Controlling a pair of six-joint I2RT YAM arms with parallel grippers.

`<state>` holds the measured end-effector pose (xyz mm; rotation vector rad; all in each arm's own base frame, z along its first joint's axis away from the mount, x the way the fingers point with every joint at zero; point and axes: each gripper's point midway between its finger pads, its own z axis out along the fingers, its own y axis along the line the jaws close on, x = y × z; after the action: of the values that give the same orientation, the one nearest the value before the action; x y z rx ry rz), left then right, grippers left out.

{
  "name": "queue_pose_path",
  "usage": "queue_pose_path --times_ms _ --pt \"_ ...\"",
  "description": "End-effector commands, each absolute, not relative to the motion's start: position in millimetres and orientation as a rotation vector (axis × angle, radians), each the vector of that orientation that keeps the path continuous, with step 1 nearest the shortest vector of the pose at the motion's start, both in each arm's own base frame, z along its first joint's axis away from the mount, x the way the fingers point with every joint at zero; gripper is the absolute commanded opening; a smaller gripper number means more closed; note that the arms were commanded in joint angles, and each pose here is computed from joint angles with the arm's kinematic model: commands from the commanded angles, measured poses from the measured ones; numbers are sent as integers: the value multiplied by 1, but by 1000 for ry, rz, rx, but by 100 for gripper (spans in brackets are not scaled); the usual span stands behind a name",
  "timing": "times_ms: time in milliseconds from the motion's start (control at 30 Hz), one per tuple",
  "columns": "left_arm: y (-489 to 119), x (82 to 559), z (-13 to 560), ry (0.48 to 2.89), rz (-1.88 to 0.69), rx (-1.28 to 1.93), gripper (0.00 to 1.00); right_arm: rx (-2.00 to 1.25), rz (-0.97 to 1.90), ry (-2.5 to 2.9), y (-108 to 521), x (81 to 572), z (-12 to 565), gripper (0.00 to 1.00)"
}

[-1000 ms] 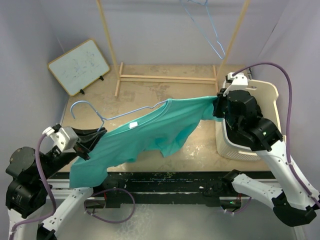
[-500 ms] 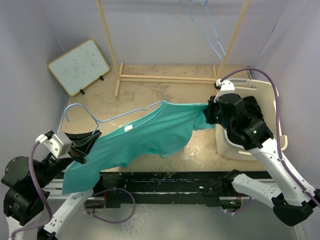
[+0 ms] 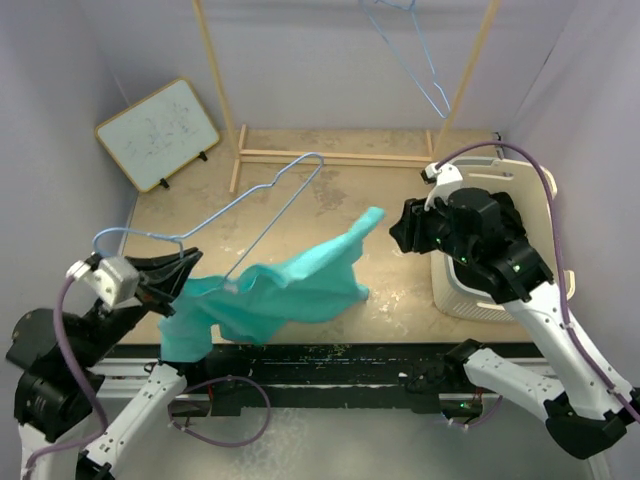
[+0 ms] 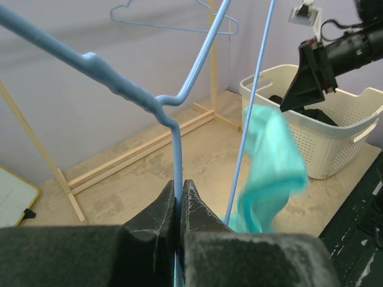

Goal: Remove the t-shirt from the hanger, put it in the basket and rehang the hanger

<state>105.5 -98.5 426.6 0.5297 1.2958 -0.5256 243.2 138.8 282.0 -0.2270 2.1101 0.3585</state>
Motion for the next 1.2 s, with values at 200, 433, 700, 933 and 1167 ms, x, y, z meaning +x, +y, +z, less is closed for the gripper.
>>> queue_pose_path --times_ms 200,433,700,933,1167 --pt "-173 192 383 1464 -654 760 0 -629 811 1481 166 140 454 65" --pt "-222 170 360 1496 -1021 1017 0 -772 910 1346 176 110 487 66" --pt "-236 151 357 1477 -1155 1120 0 -899 959 1575 217 156 432 63" --pt "-241 151 343 1519 -1160 1138 0 -910 979 1641 229 173 417 64" --pt "-240 157 346 1511 -1122 1103 0 -969 1056 1711 239 170 398 55"
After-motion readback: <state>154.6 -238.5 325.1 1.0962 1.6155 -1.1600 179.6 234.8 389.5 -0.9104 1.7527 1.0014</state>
